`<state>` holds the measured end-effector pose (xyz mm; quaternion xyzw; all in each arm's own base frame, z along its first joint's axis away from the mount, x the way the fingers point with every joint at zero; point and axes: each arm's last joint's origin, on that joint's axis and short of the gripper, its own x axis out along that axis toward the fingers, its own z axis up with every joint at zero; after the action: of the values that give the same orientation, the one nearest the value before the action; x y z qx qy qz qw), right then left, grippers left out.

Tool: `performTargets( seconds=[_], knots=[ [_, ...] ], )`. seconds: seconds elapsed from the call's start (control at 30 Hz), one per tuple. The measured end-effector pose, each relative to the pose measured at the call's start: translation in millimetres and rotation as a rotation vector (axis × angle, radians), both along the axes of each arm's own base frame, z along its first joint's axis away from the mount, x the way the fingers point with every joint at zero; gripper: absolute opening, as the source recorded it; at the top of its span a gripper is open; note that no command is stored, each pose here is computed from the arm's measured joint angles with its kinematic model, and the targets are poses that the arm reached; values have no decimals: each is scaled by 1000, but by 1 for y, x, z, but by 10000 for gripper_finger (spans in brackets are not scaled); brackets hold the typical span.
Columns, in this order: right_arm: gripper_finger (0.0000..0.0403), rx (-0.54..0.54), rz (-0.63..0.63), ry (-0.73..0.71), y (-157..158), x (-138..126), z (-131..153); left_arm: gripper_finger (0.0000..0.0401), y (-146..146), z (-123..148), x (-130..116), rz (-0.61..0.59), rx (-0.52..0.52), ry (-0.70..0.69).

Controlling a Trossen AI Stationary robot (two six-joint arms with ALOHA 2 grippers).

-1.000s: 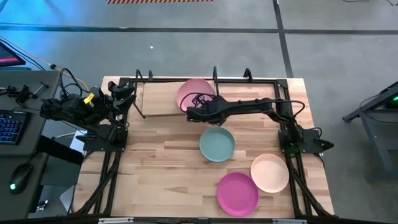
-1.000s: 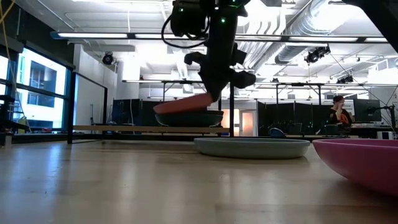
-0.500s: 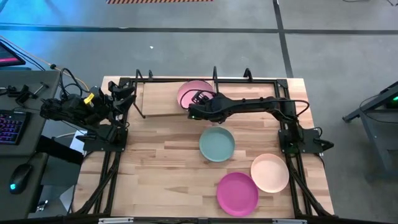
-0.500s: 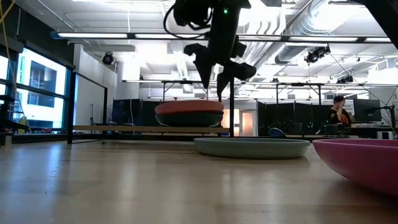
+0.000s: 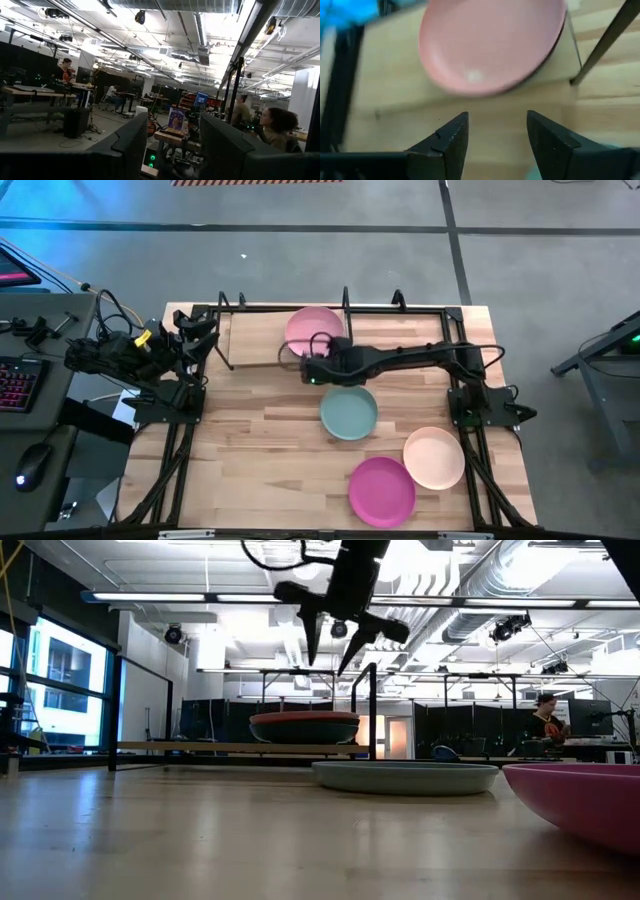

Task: Place and stack plates onto a shelf
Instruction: Stack the pink plate on top of the light pink plate on the shelf

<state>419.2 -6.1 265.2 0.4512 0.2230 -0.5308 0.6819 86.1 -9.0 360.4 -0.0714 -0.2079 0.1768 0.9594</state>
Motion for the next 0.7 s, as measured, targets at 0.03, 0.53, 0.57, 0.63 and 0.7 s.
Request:
performTargets(
  seconds=[0.03,0.53,0.57,0.63,0.7],
  knots=[
    [171,7,54,31,6,-1,0,168,0,0,0,0,0,0],
    [142,170,563,480,72,-86,10,168,-5,-7,7,-163,-77,19],
    [142,189,585,469,74,-97,6,168,-5,-8,8,-161,-85,28],
    [142,219,629,421,77,-122,-4,168,-5,-9,10,-133,-109,34],
    [142,222,676,322,80,-145,-15,168,-4,-9,10,-97,-147,29]
  ],
)
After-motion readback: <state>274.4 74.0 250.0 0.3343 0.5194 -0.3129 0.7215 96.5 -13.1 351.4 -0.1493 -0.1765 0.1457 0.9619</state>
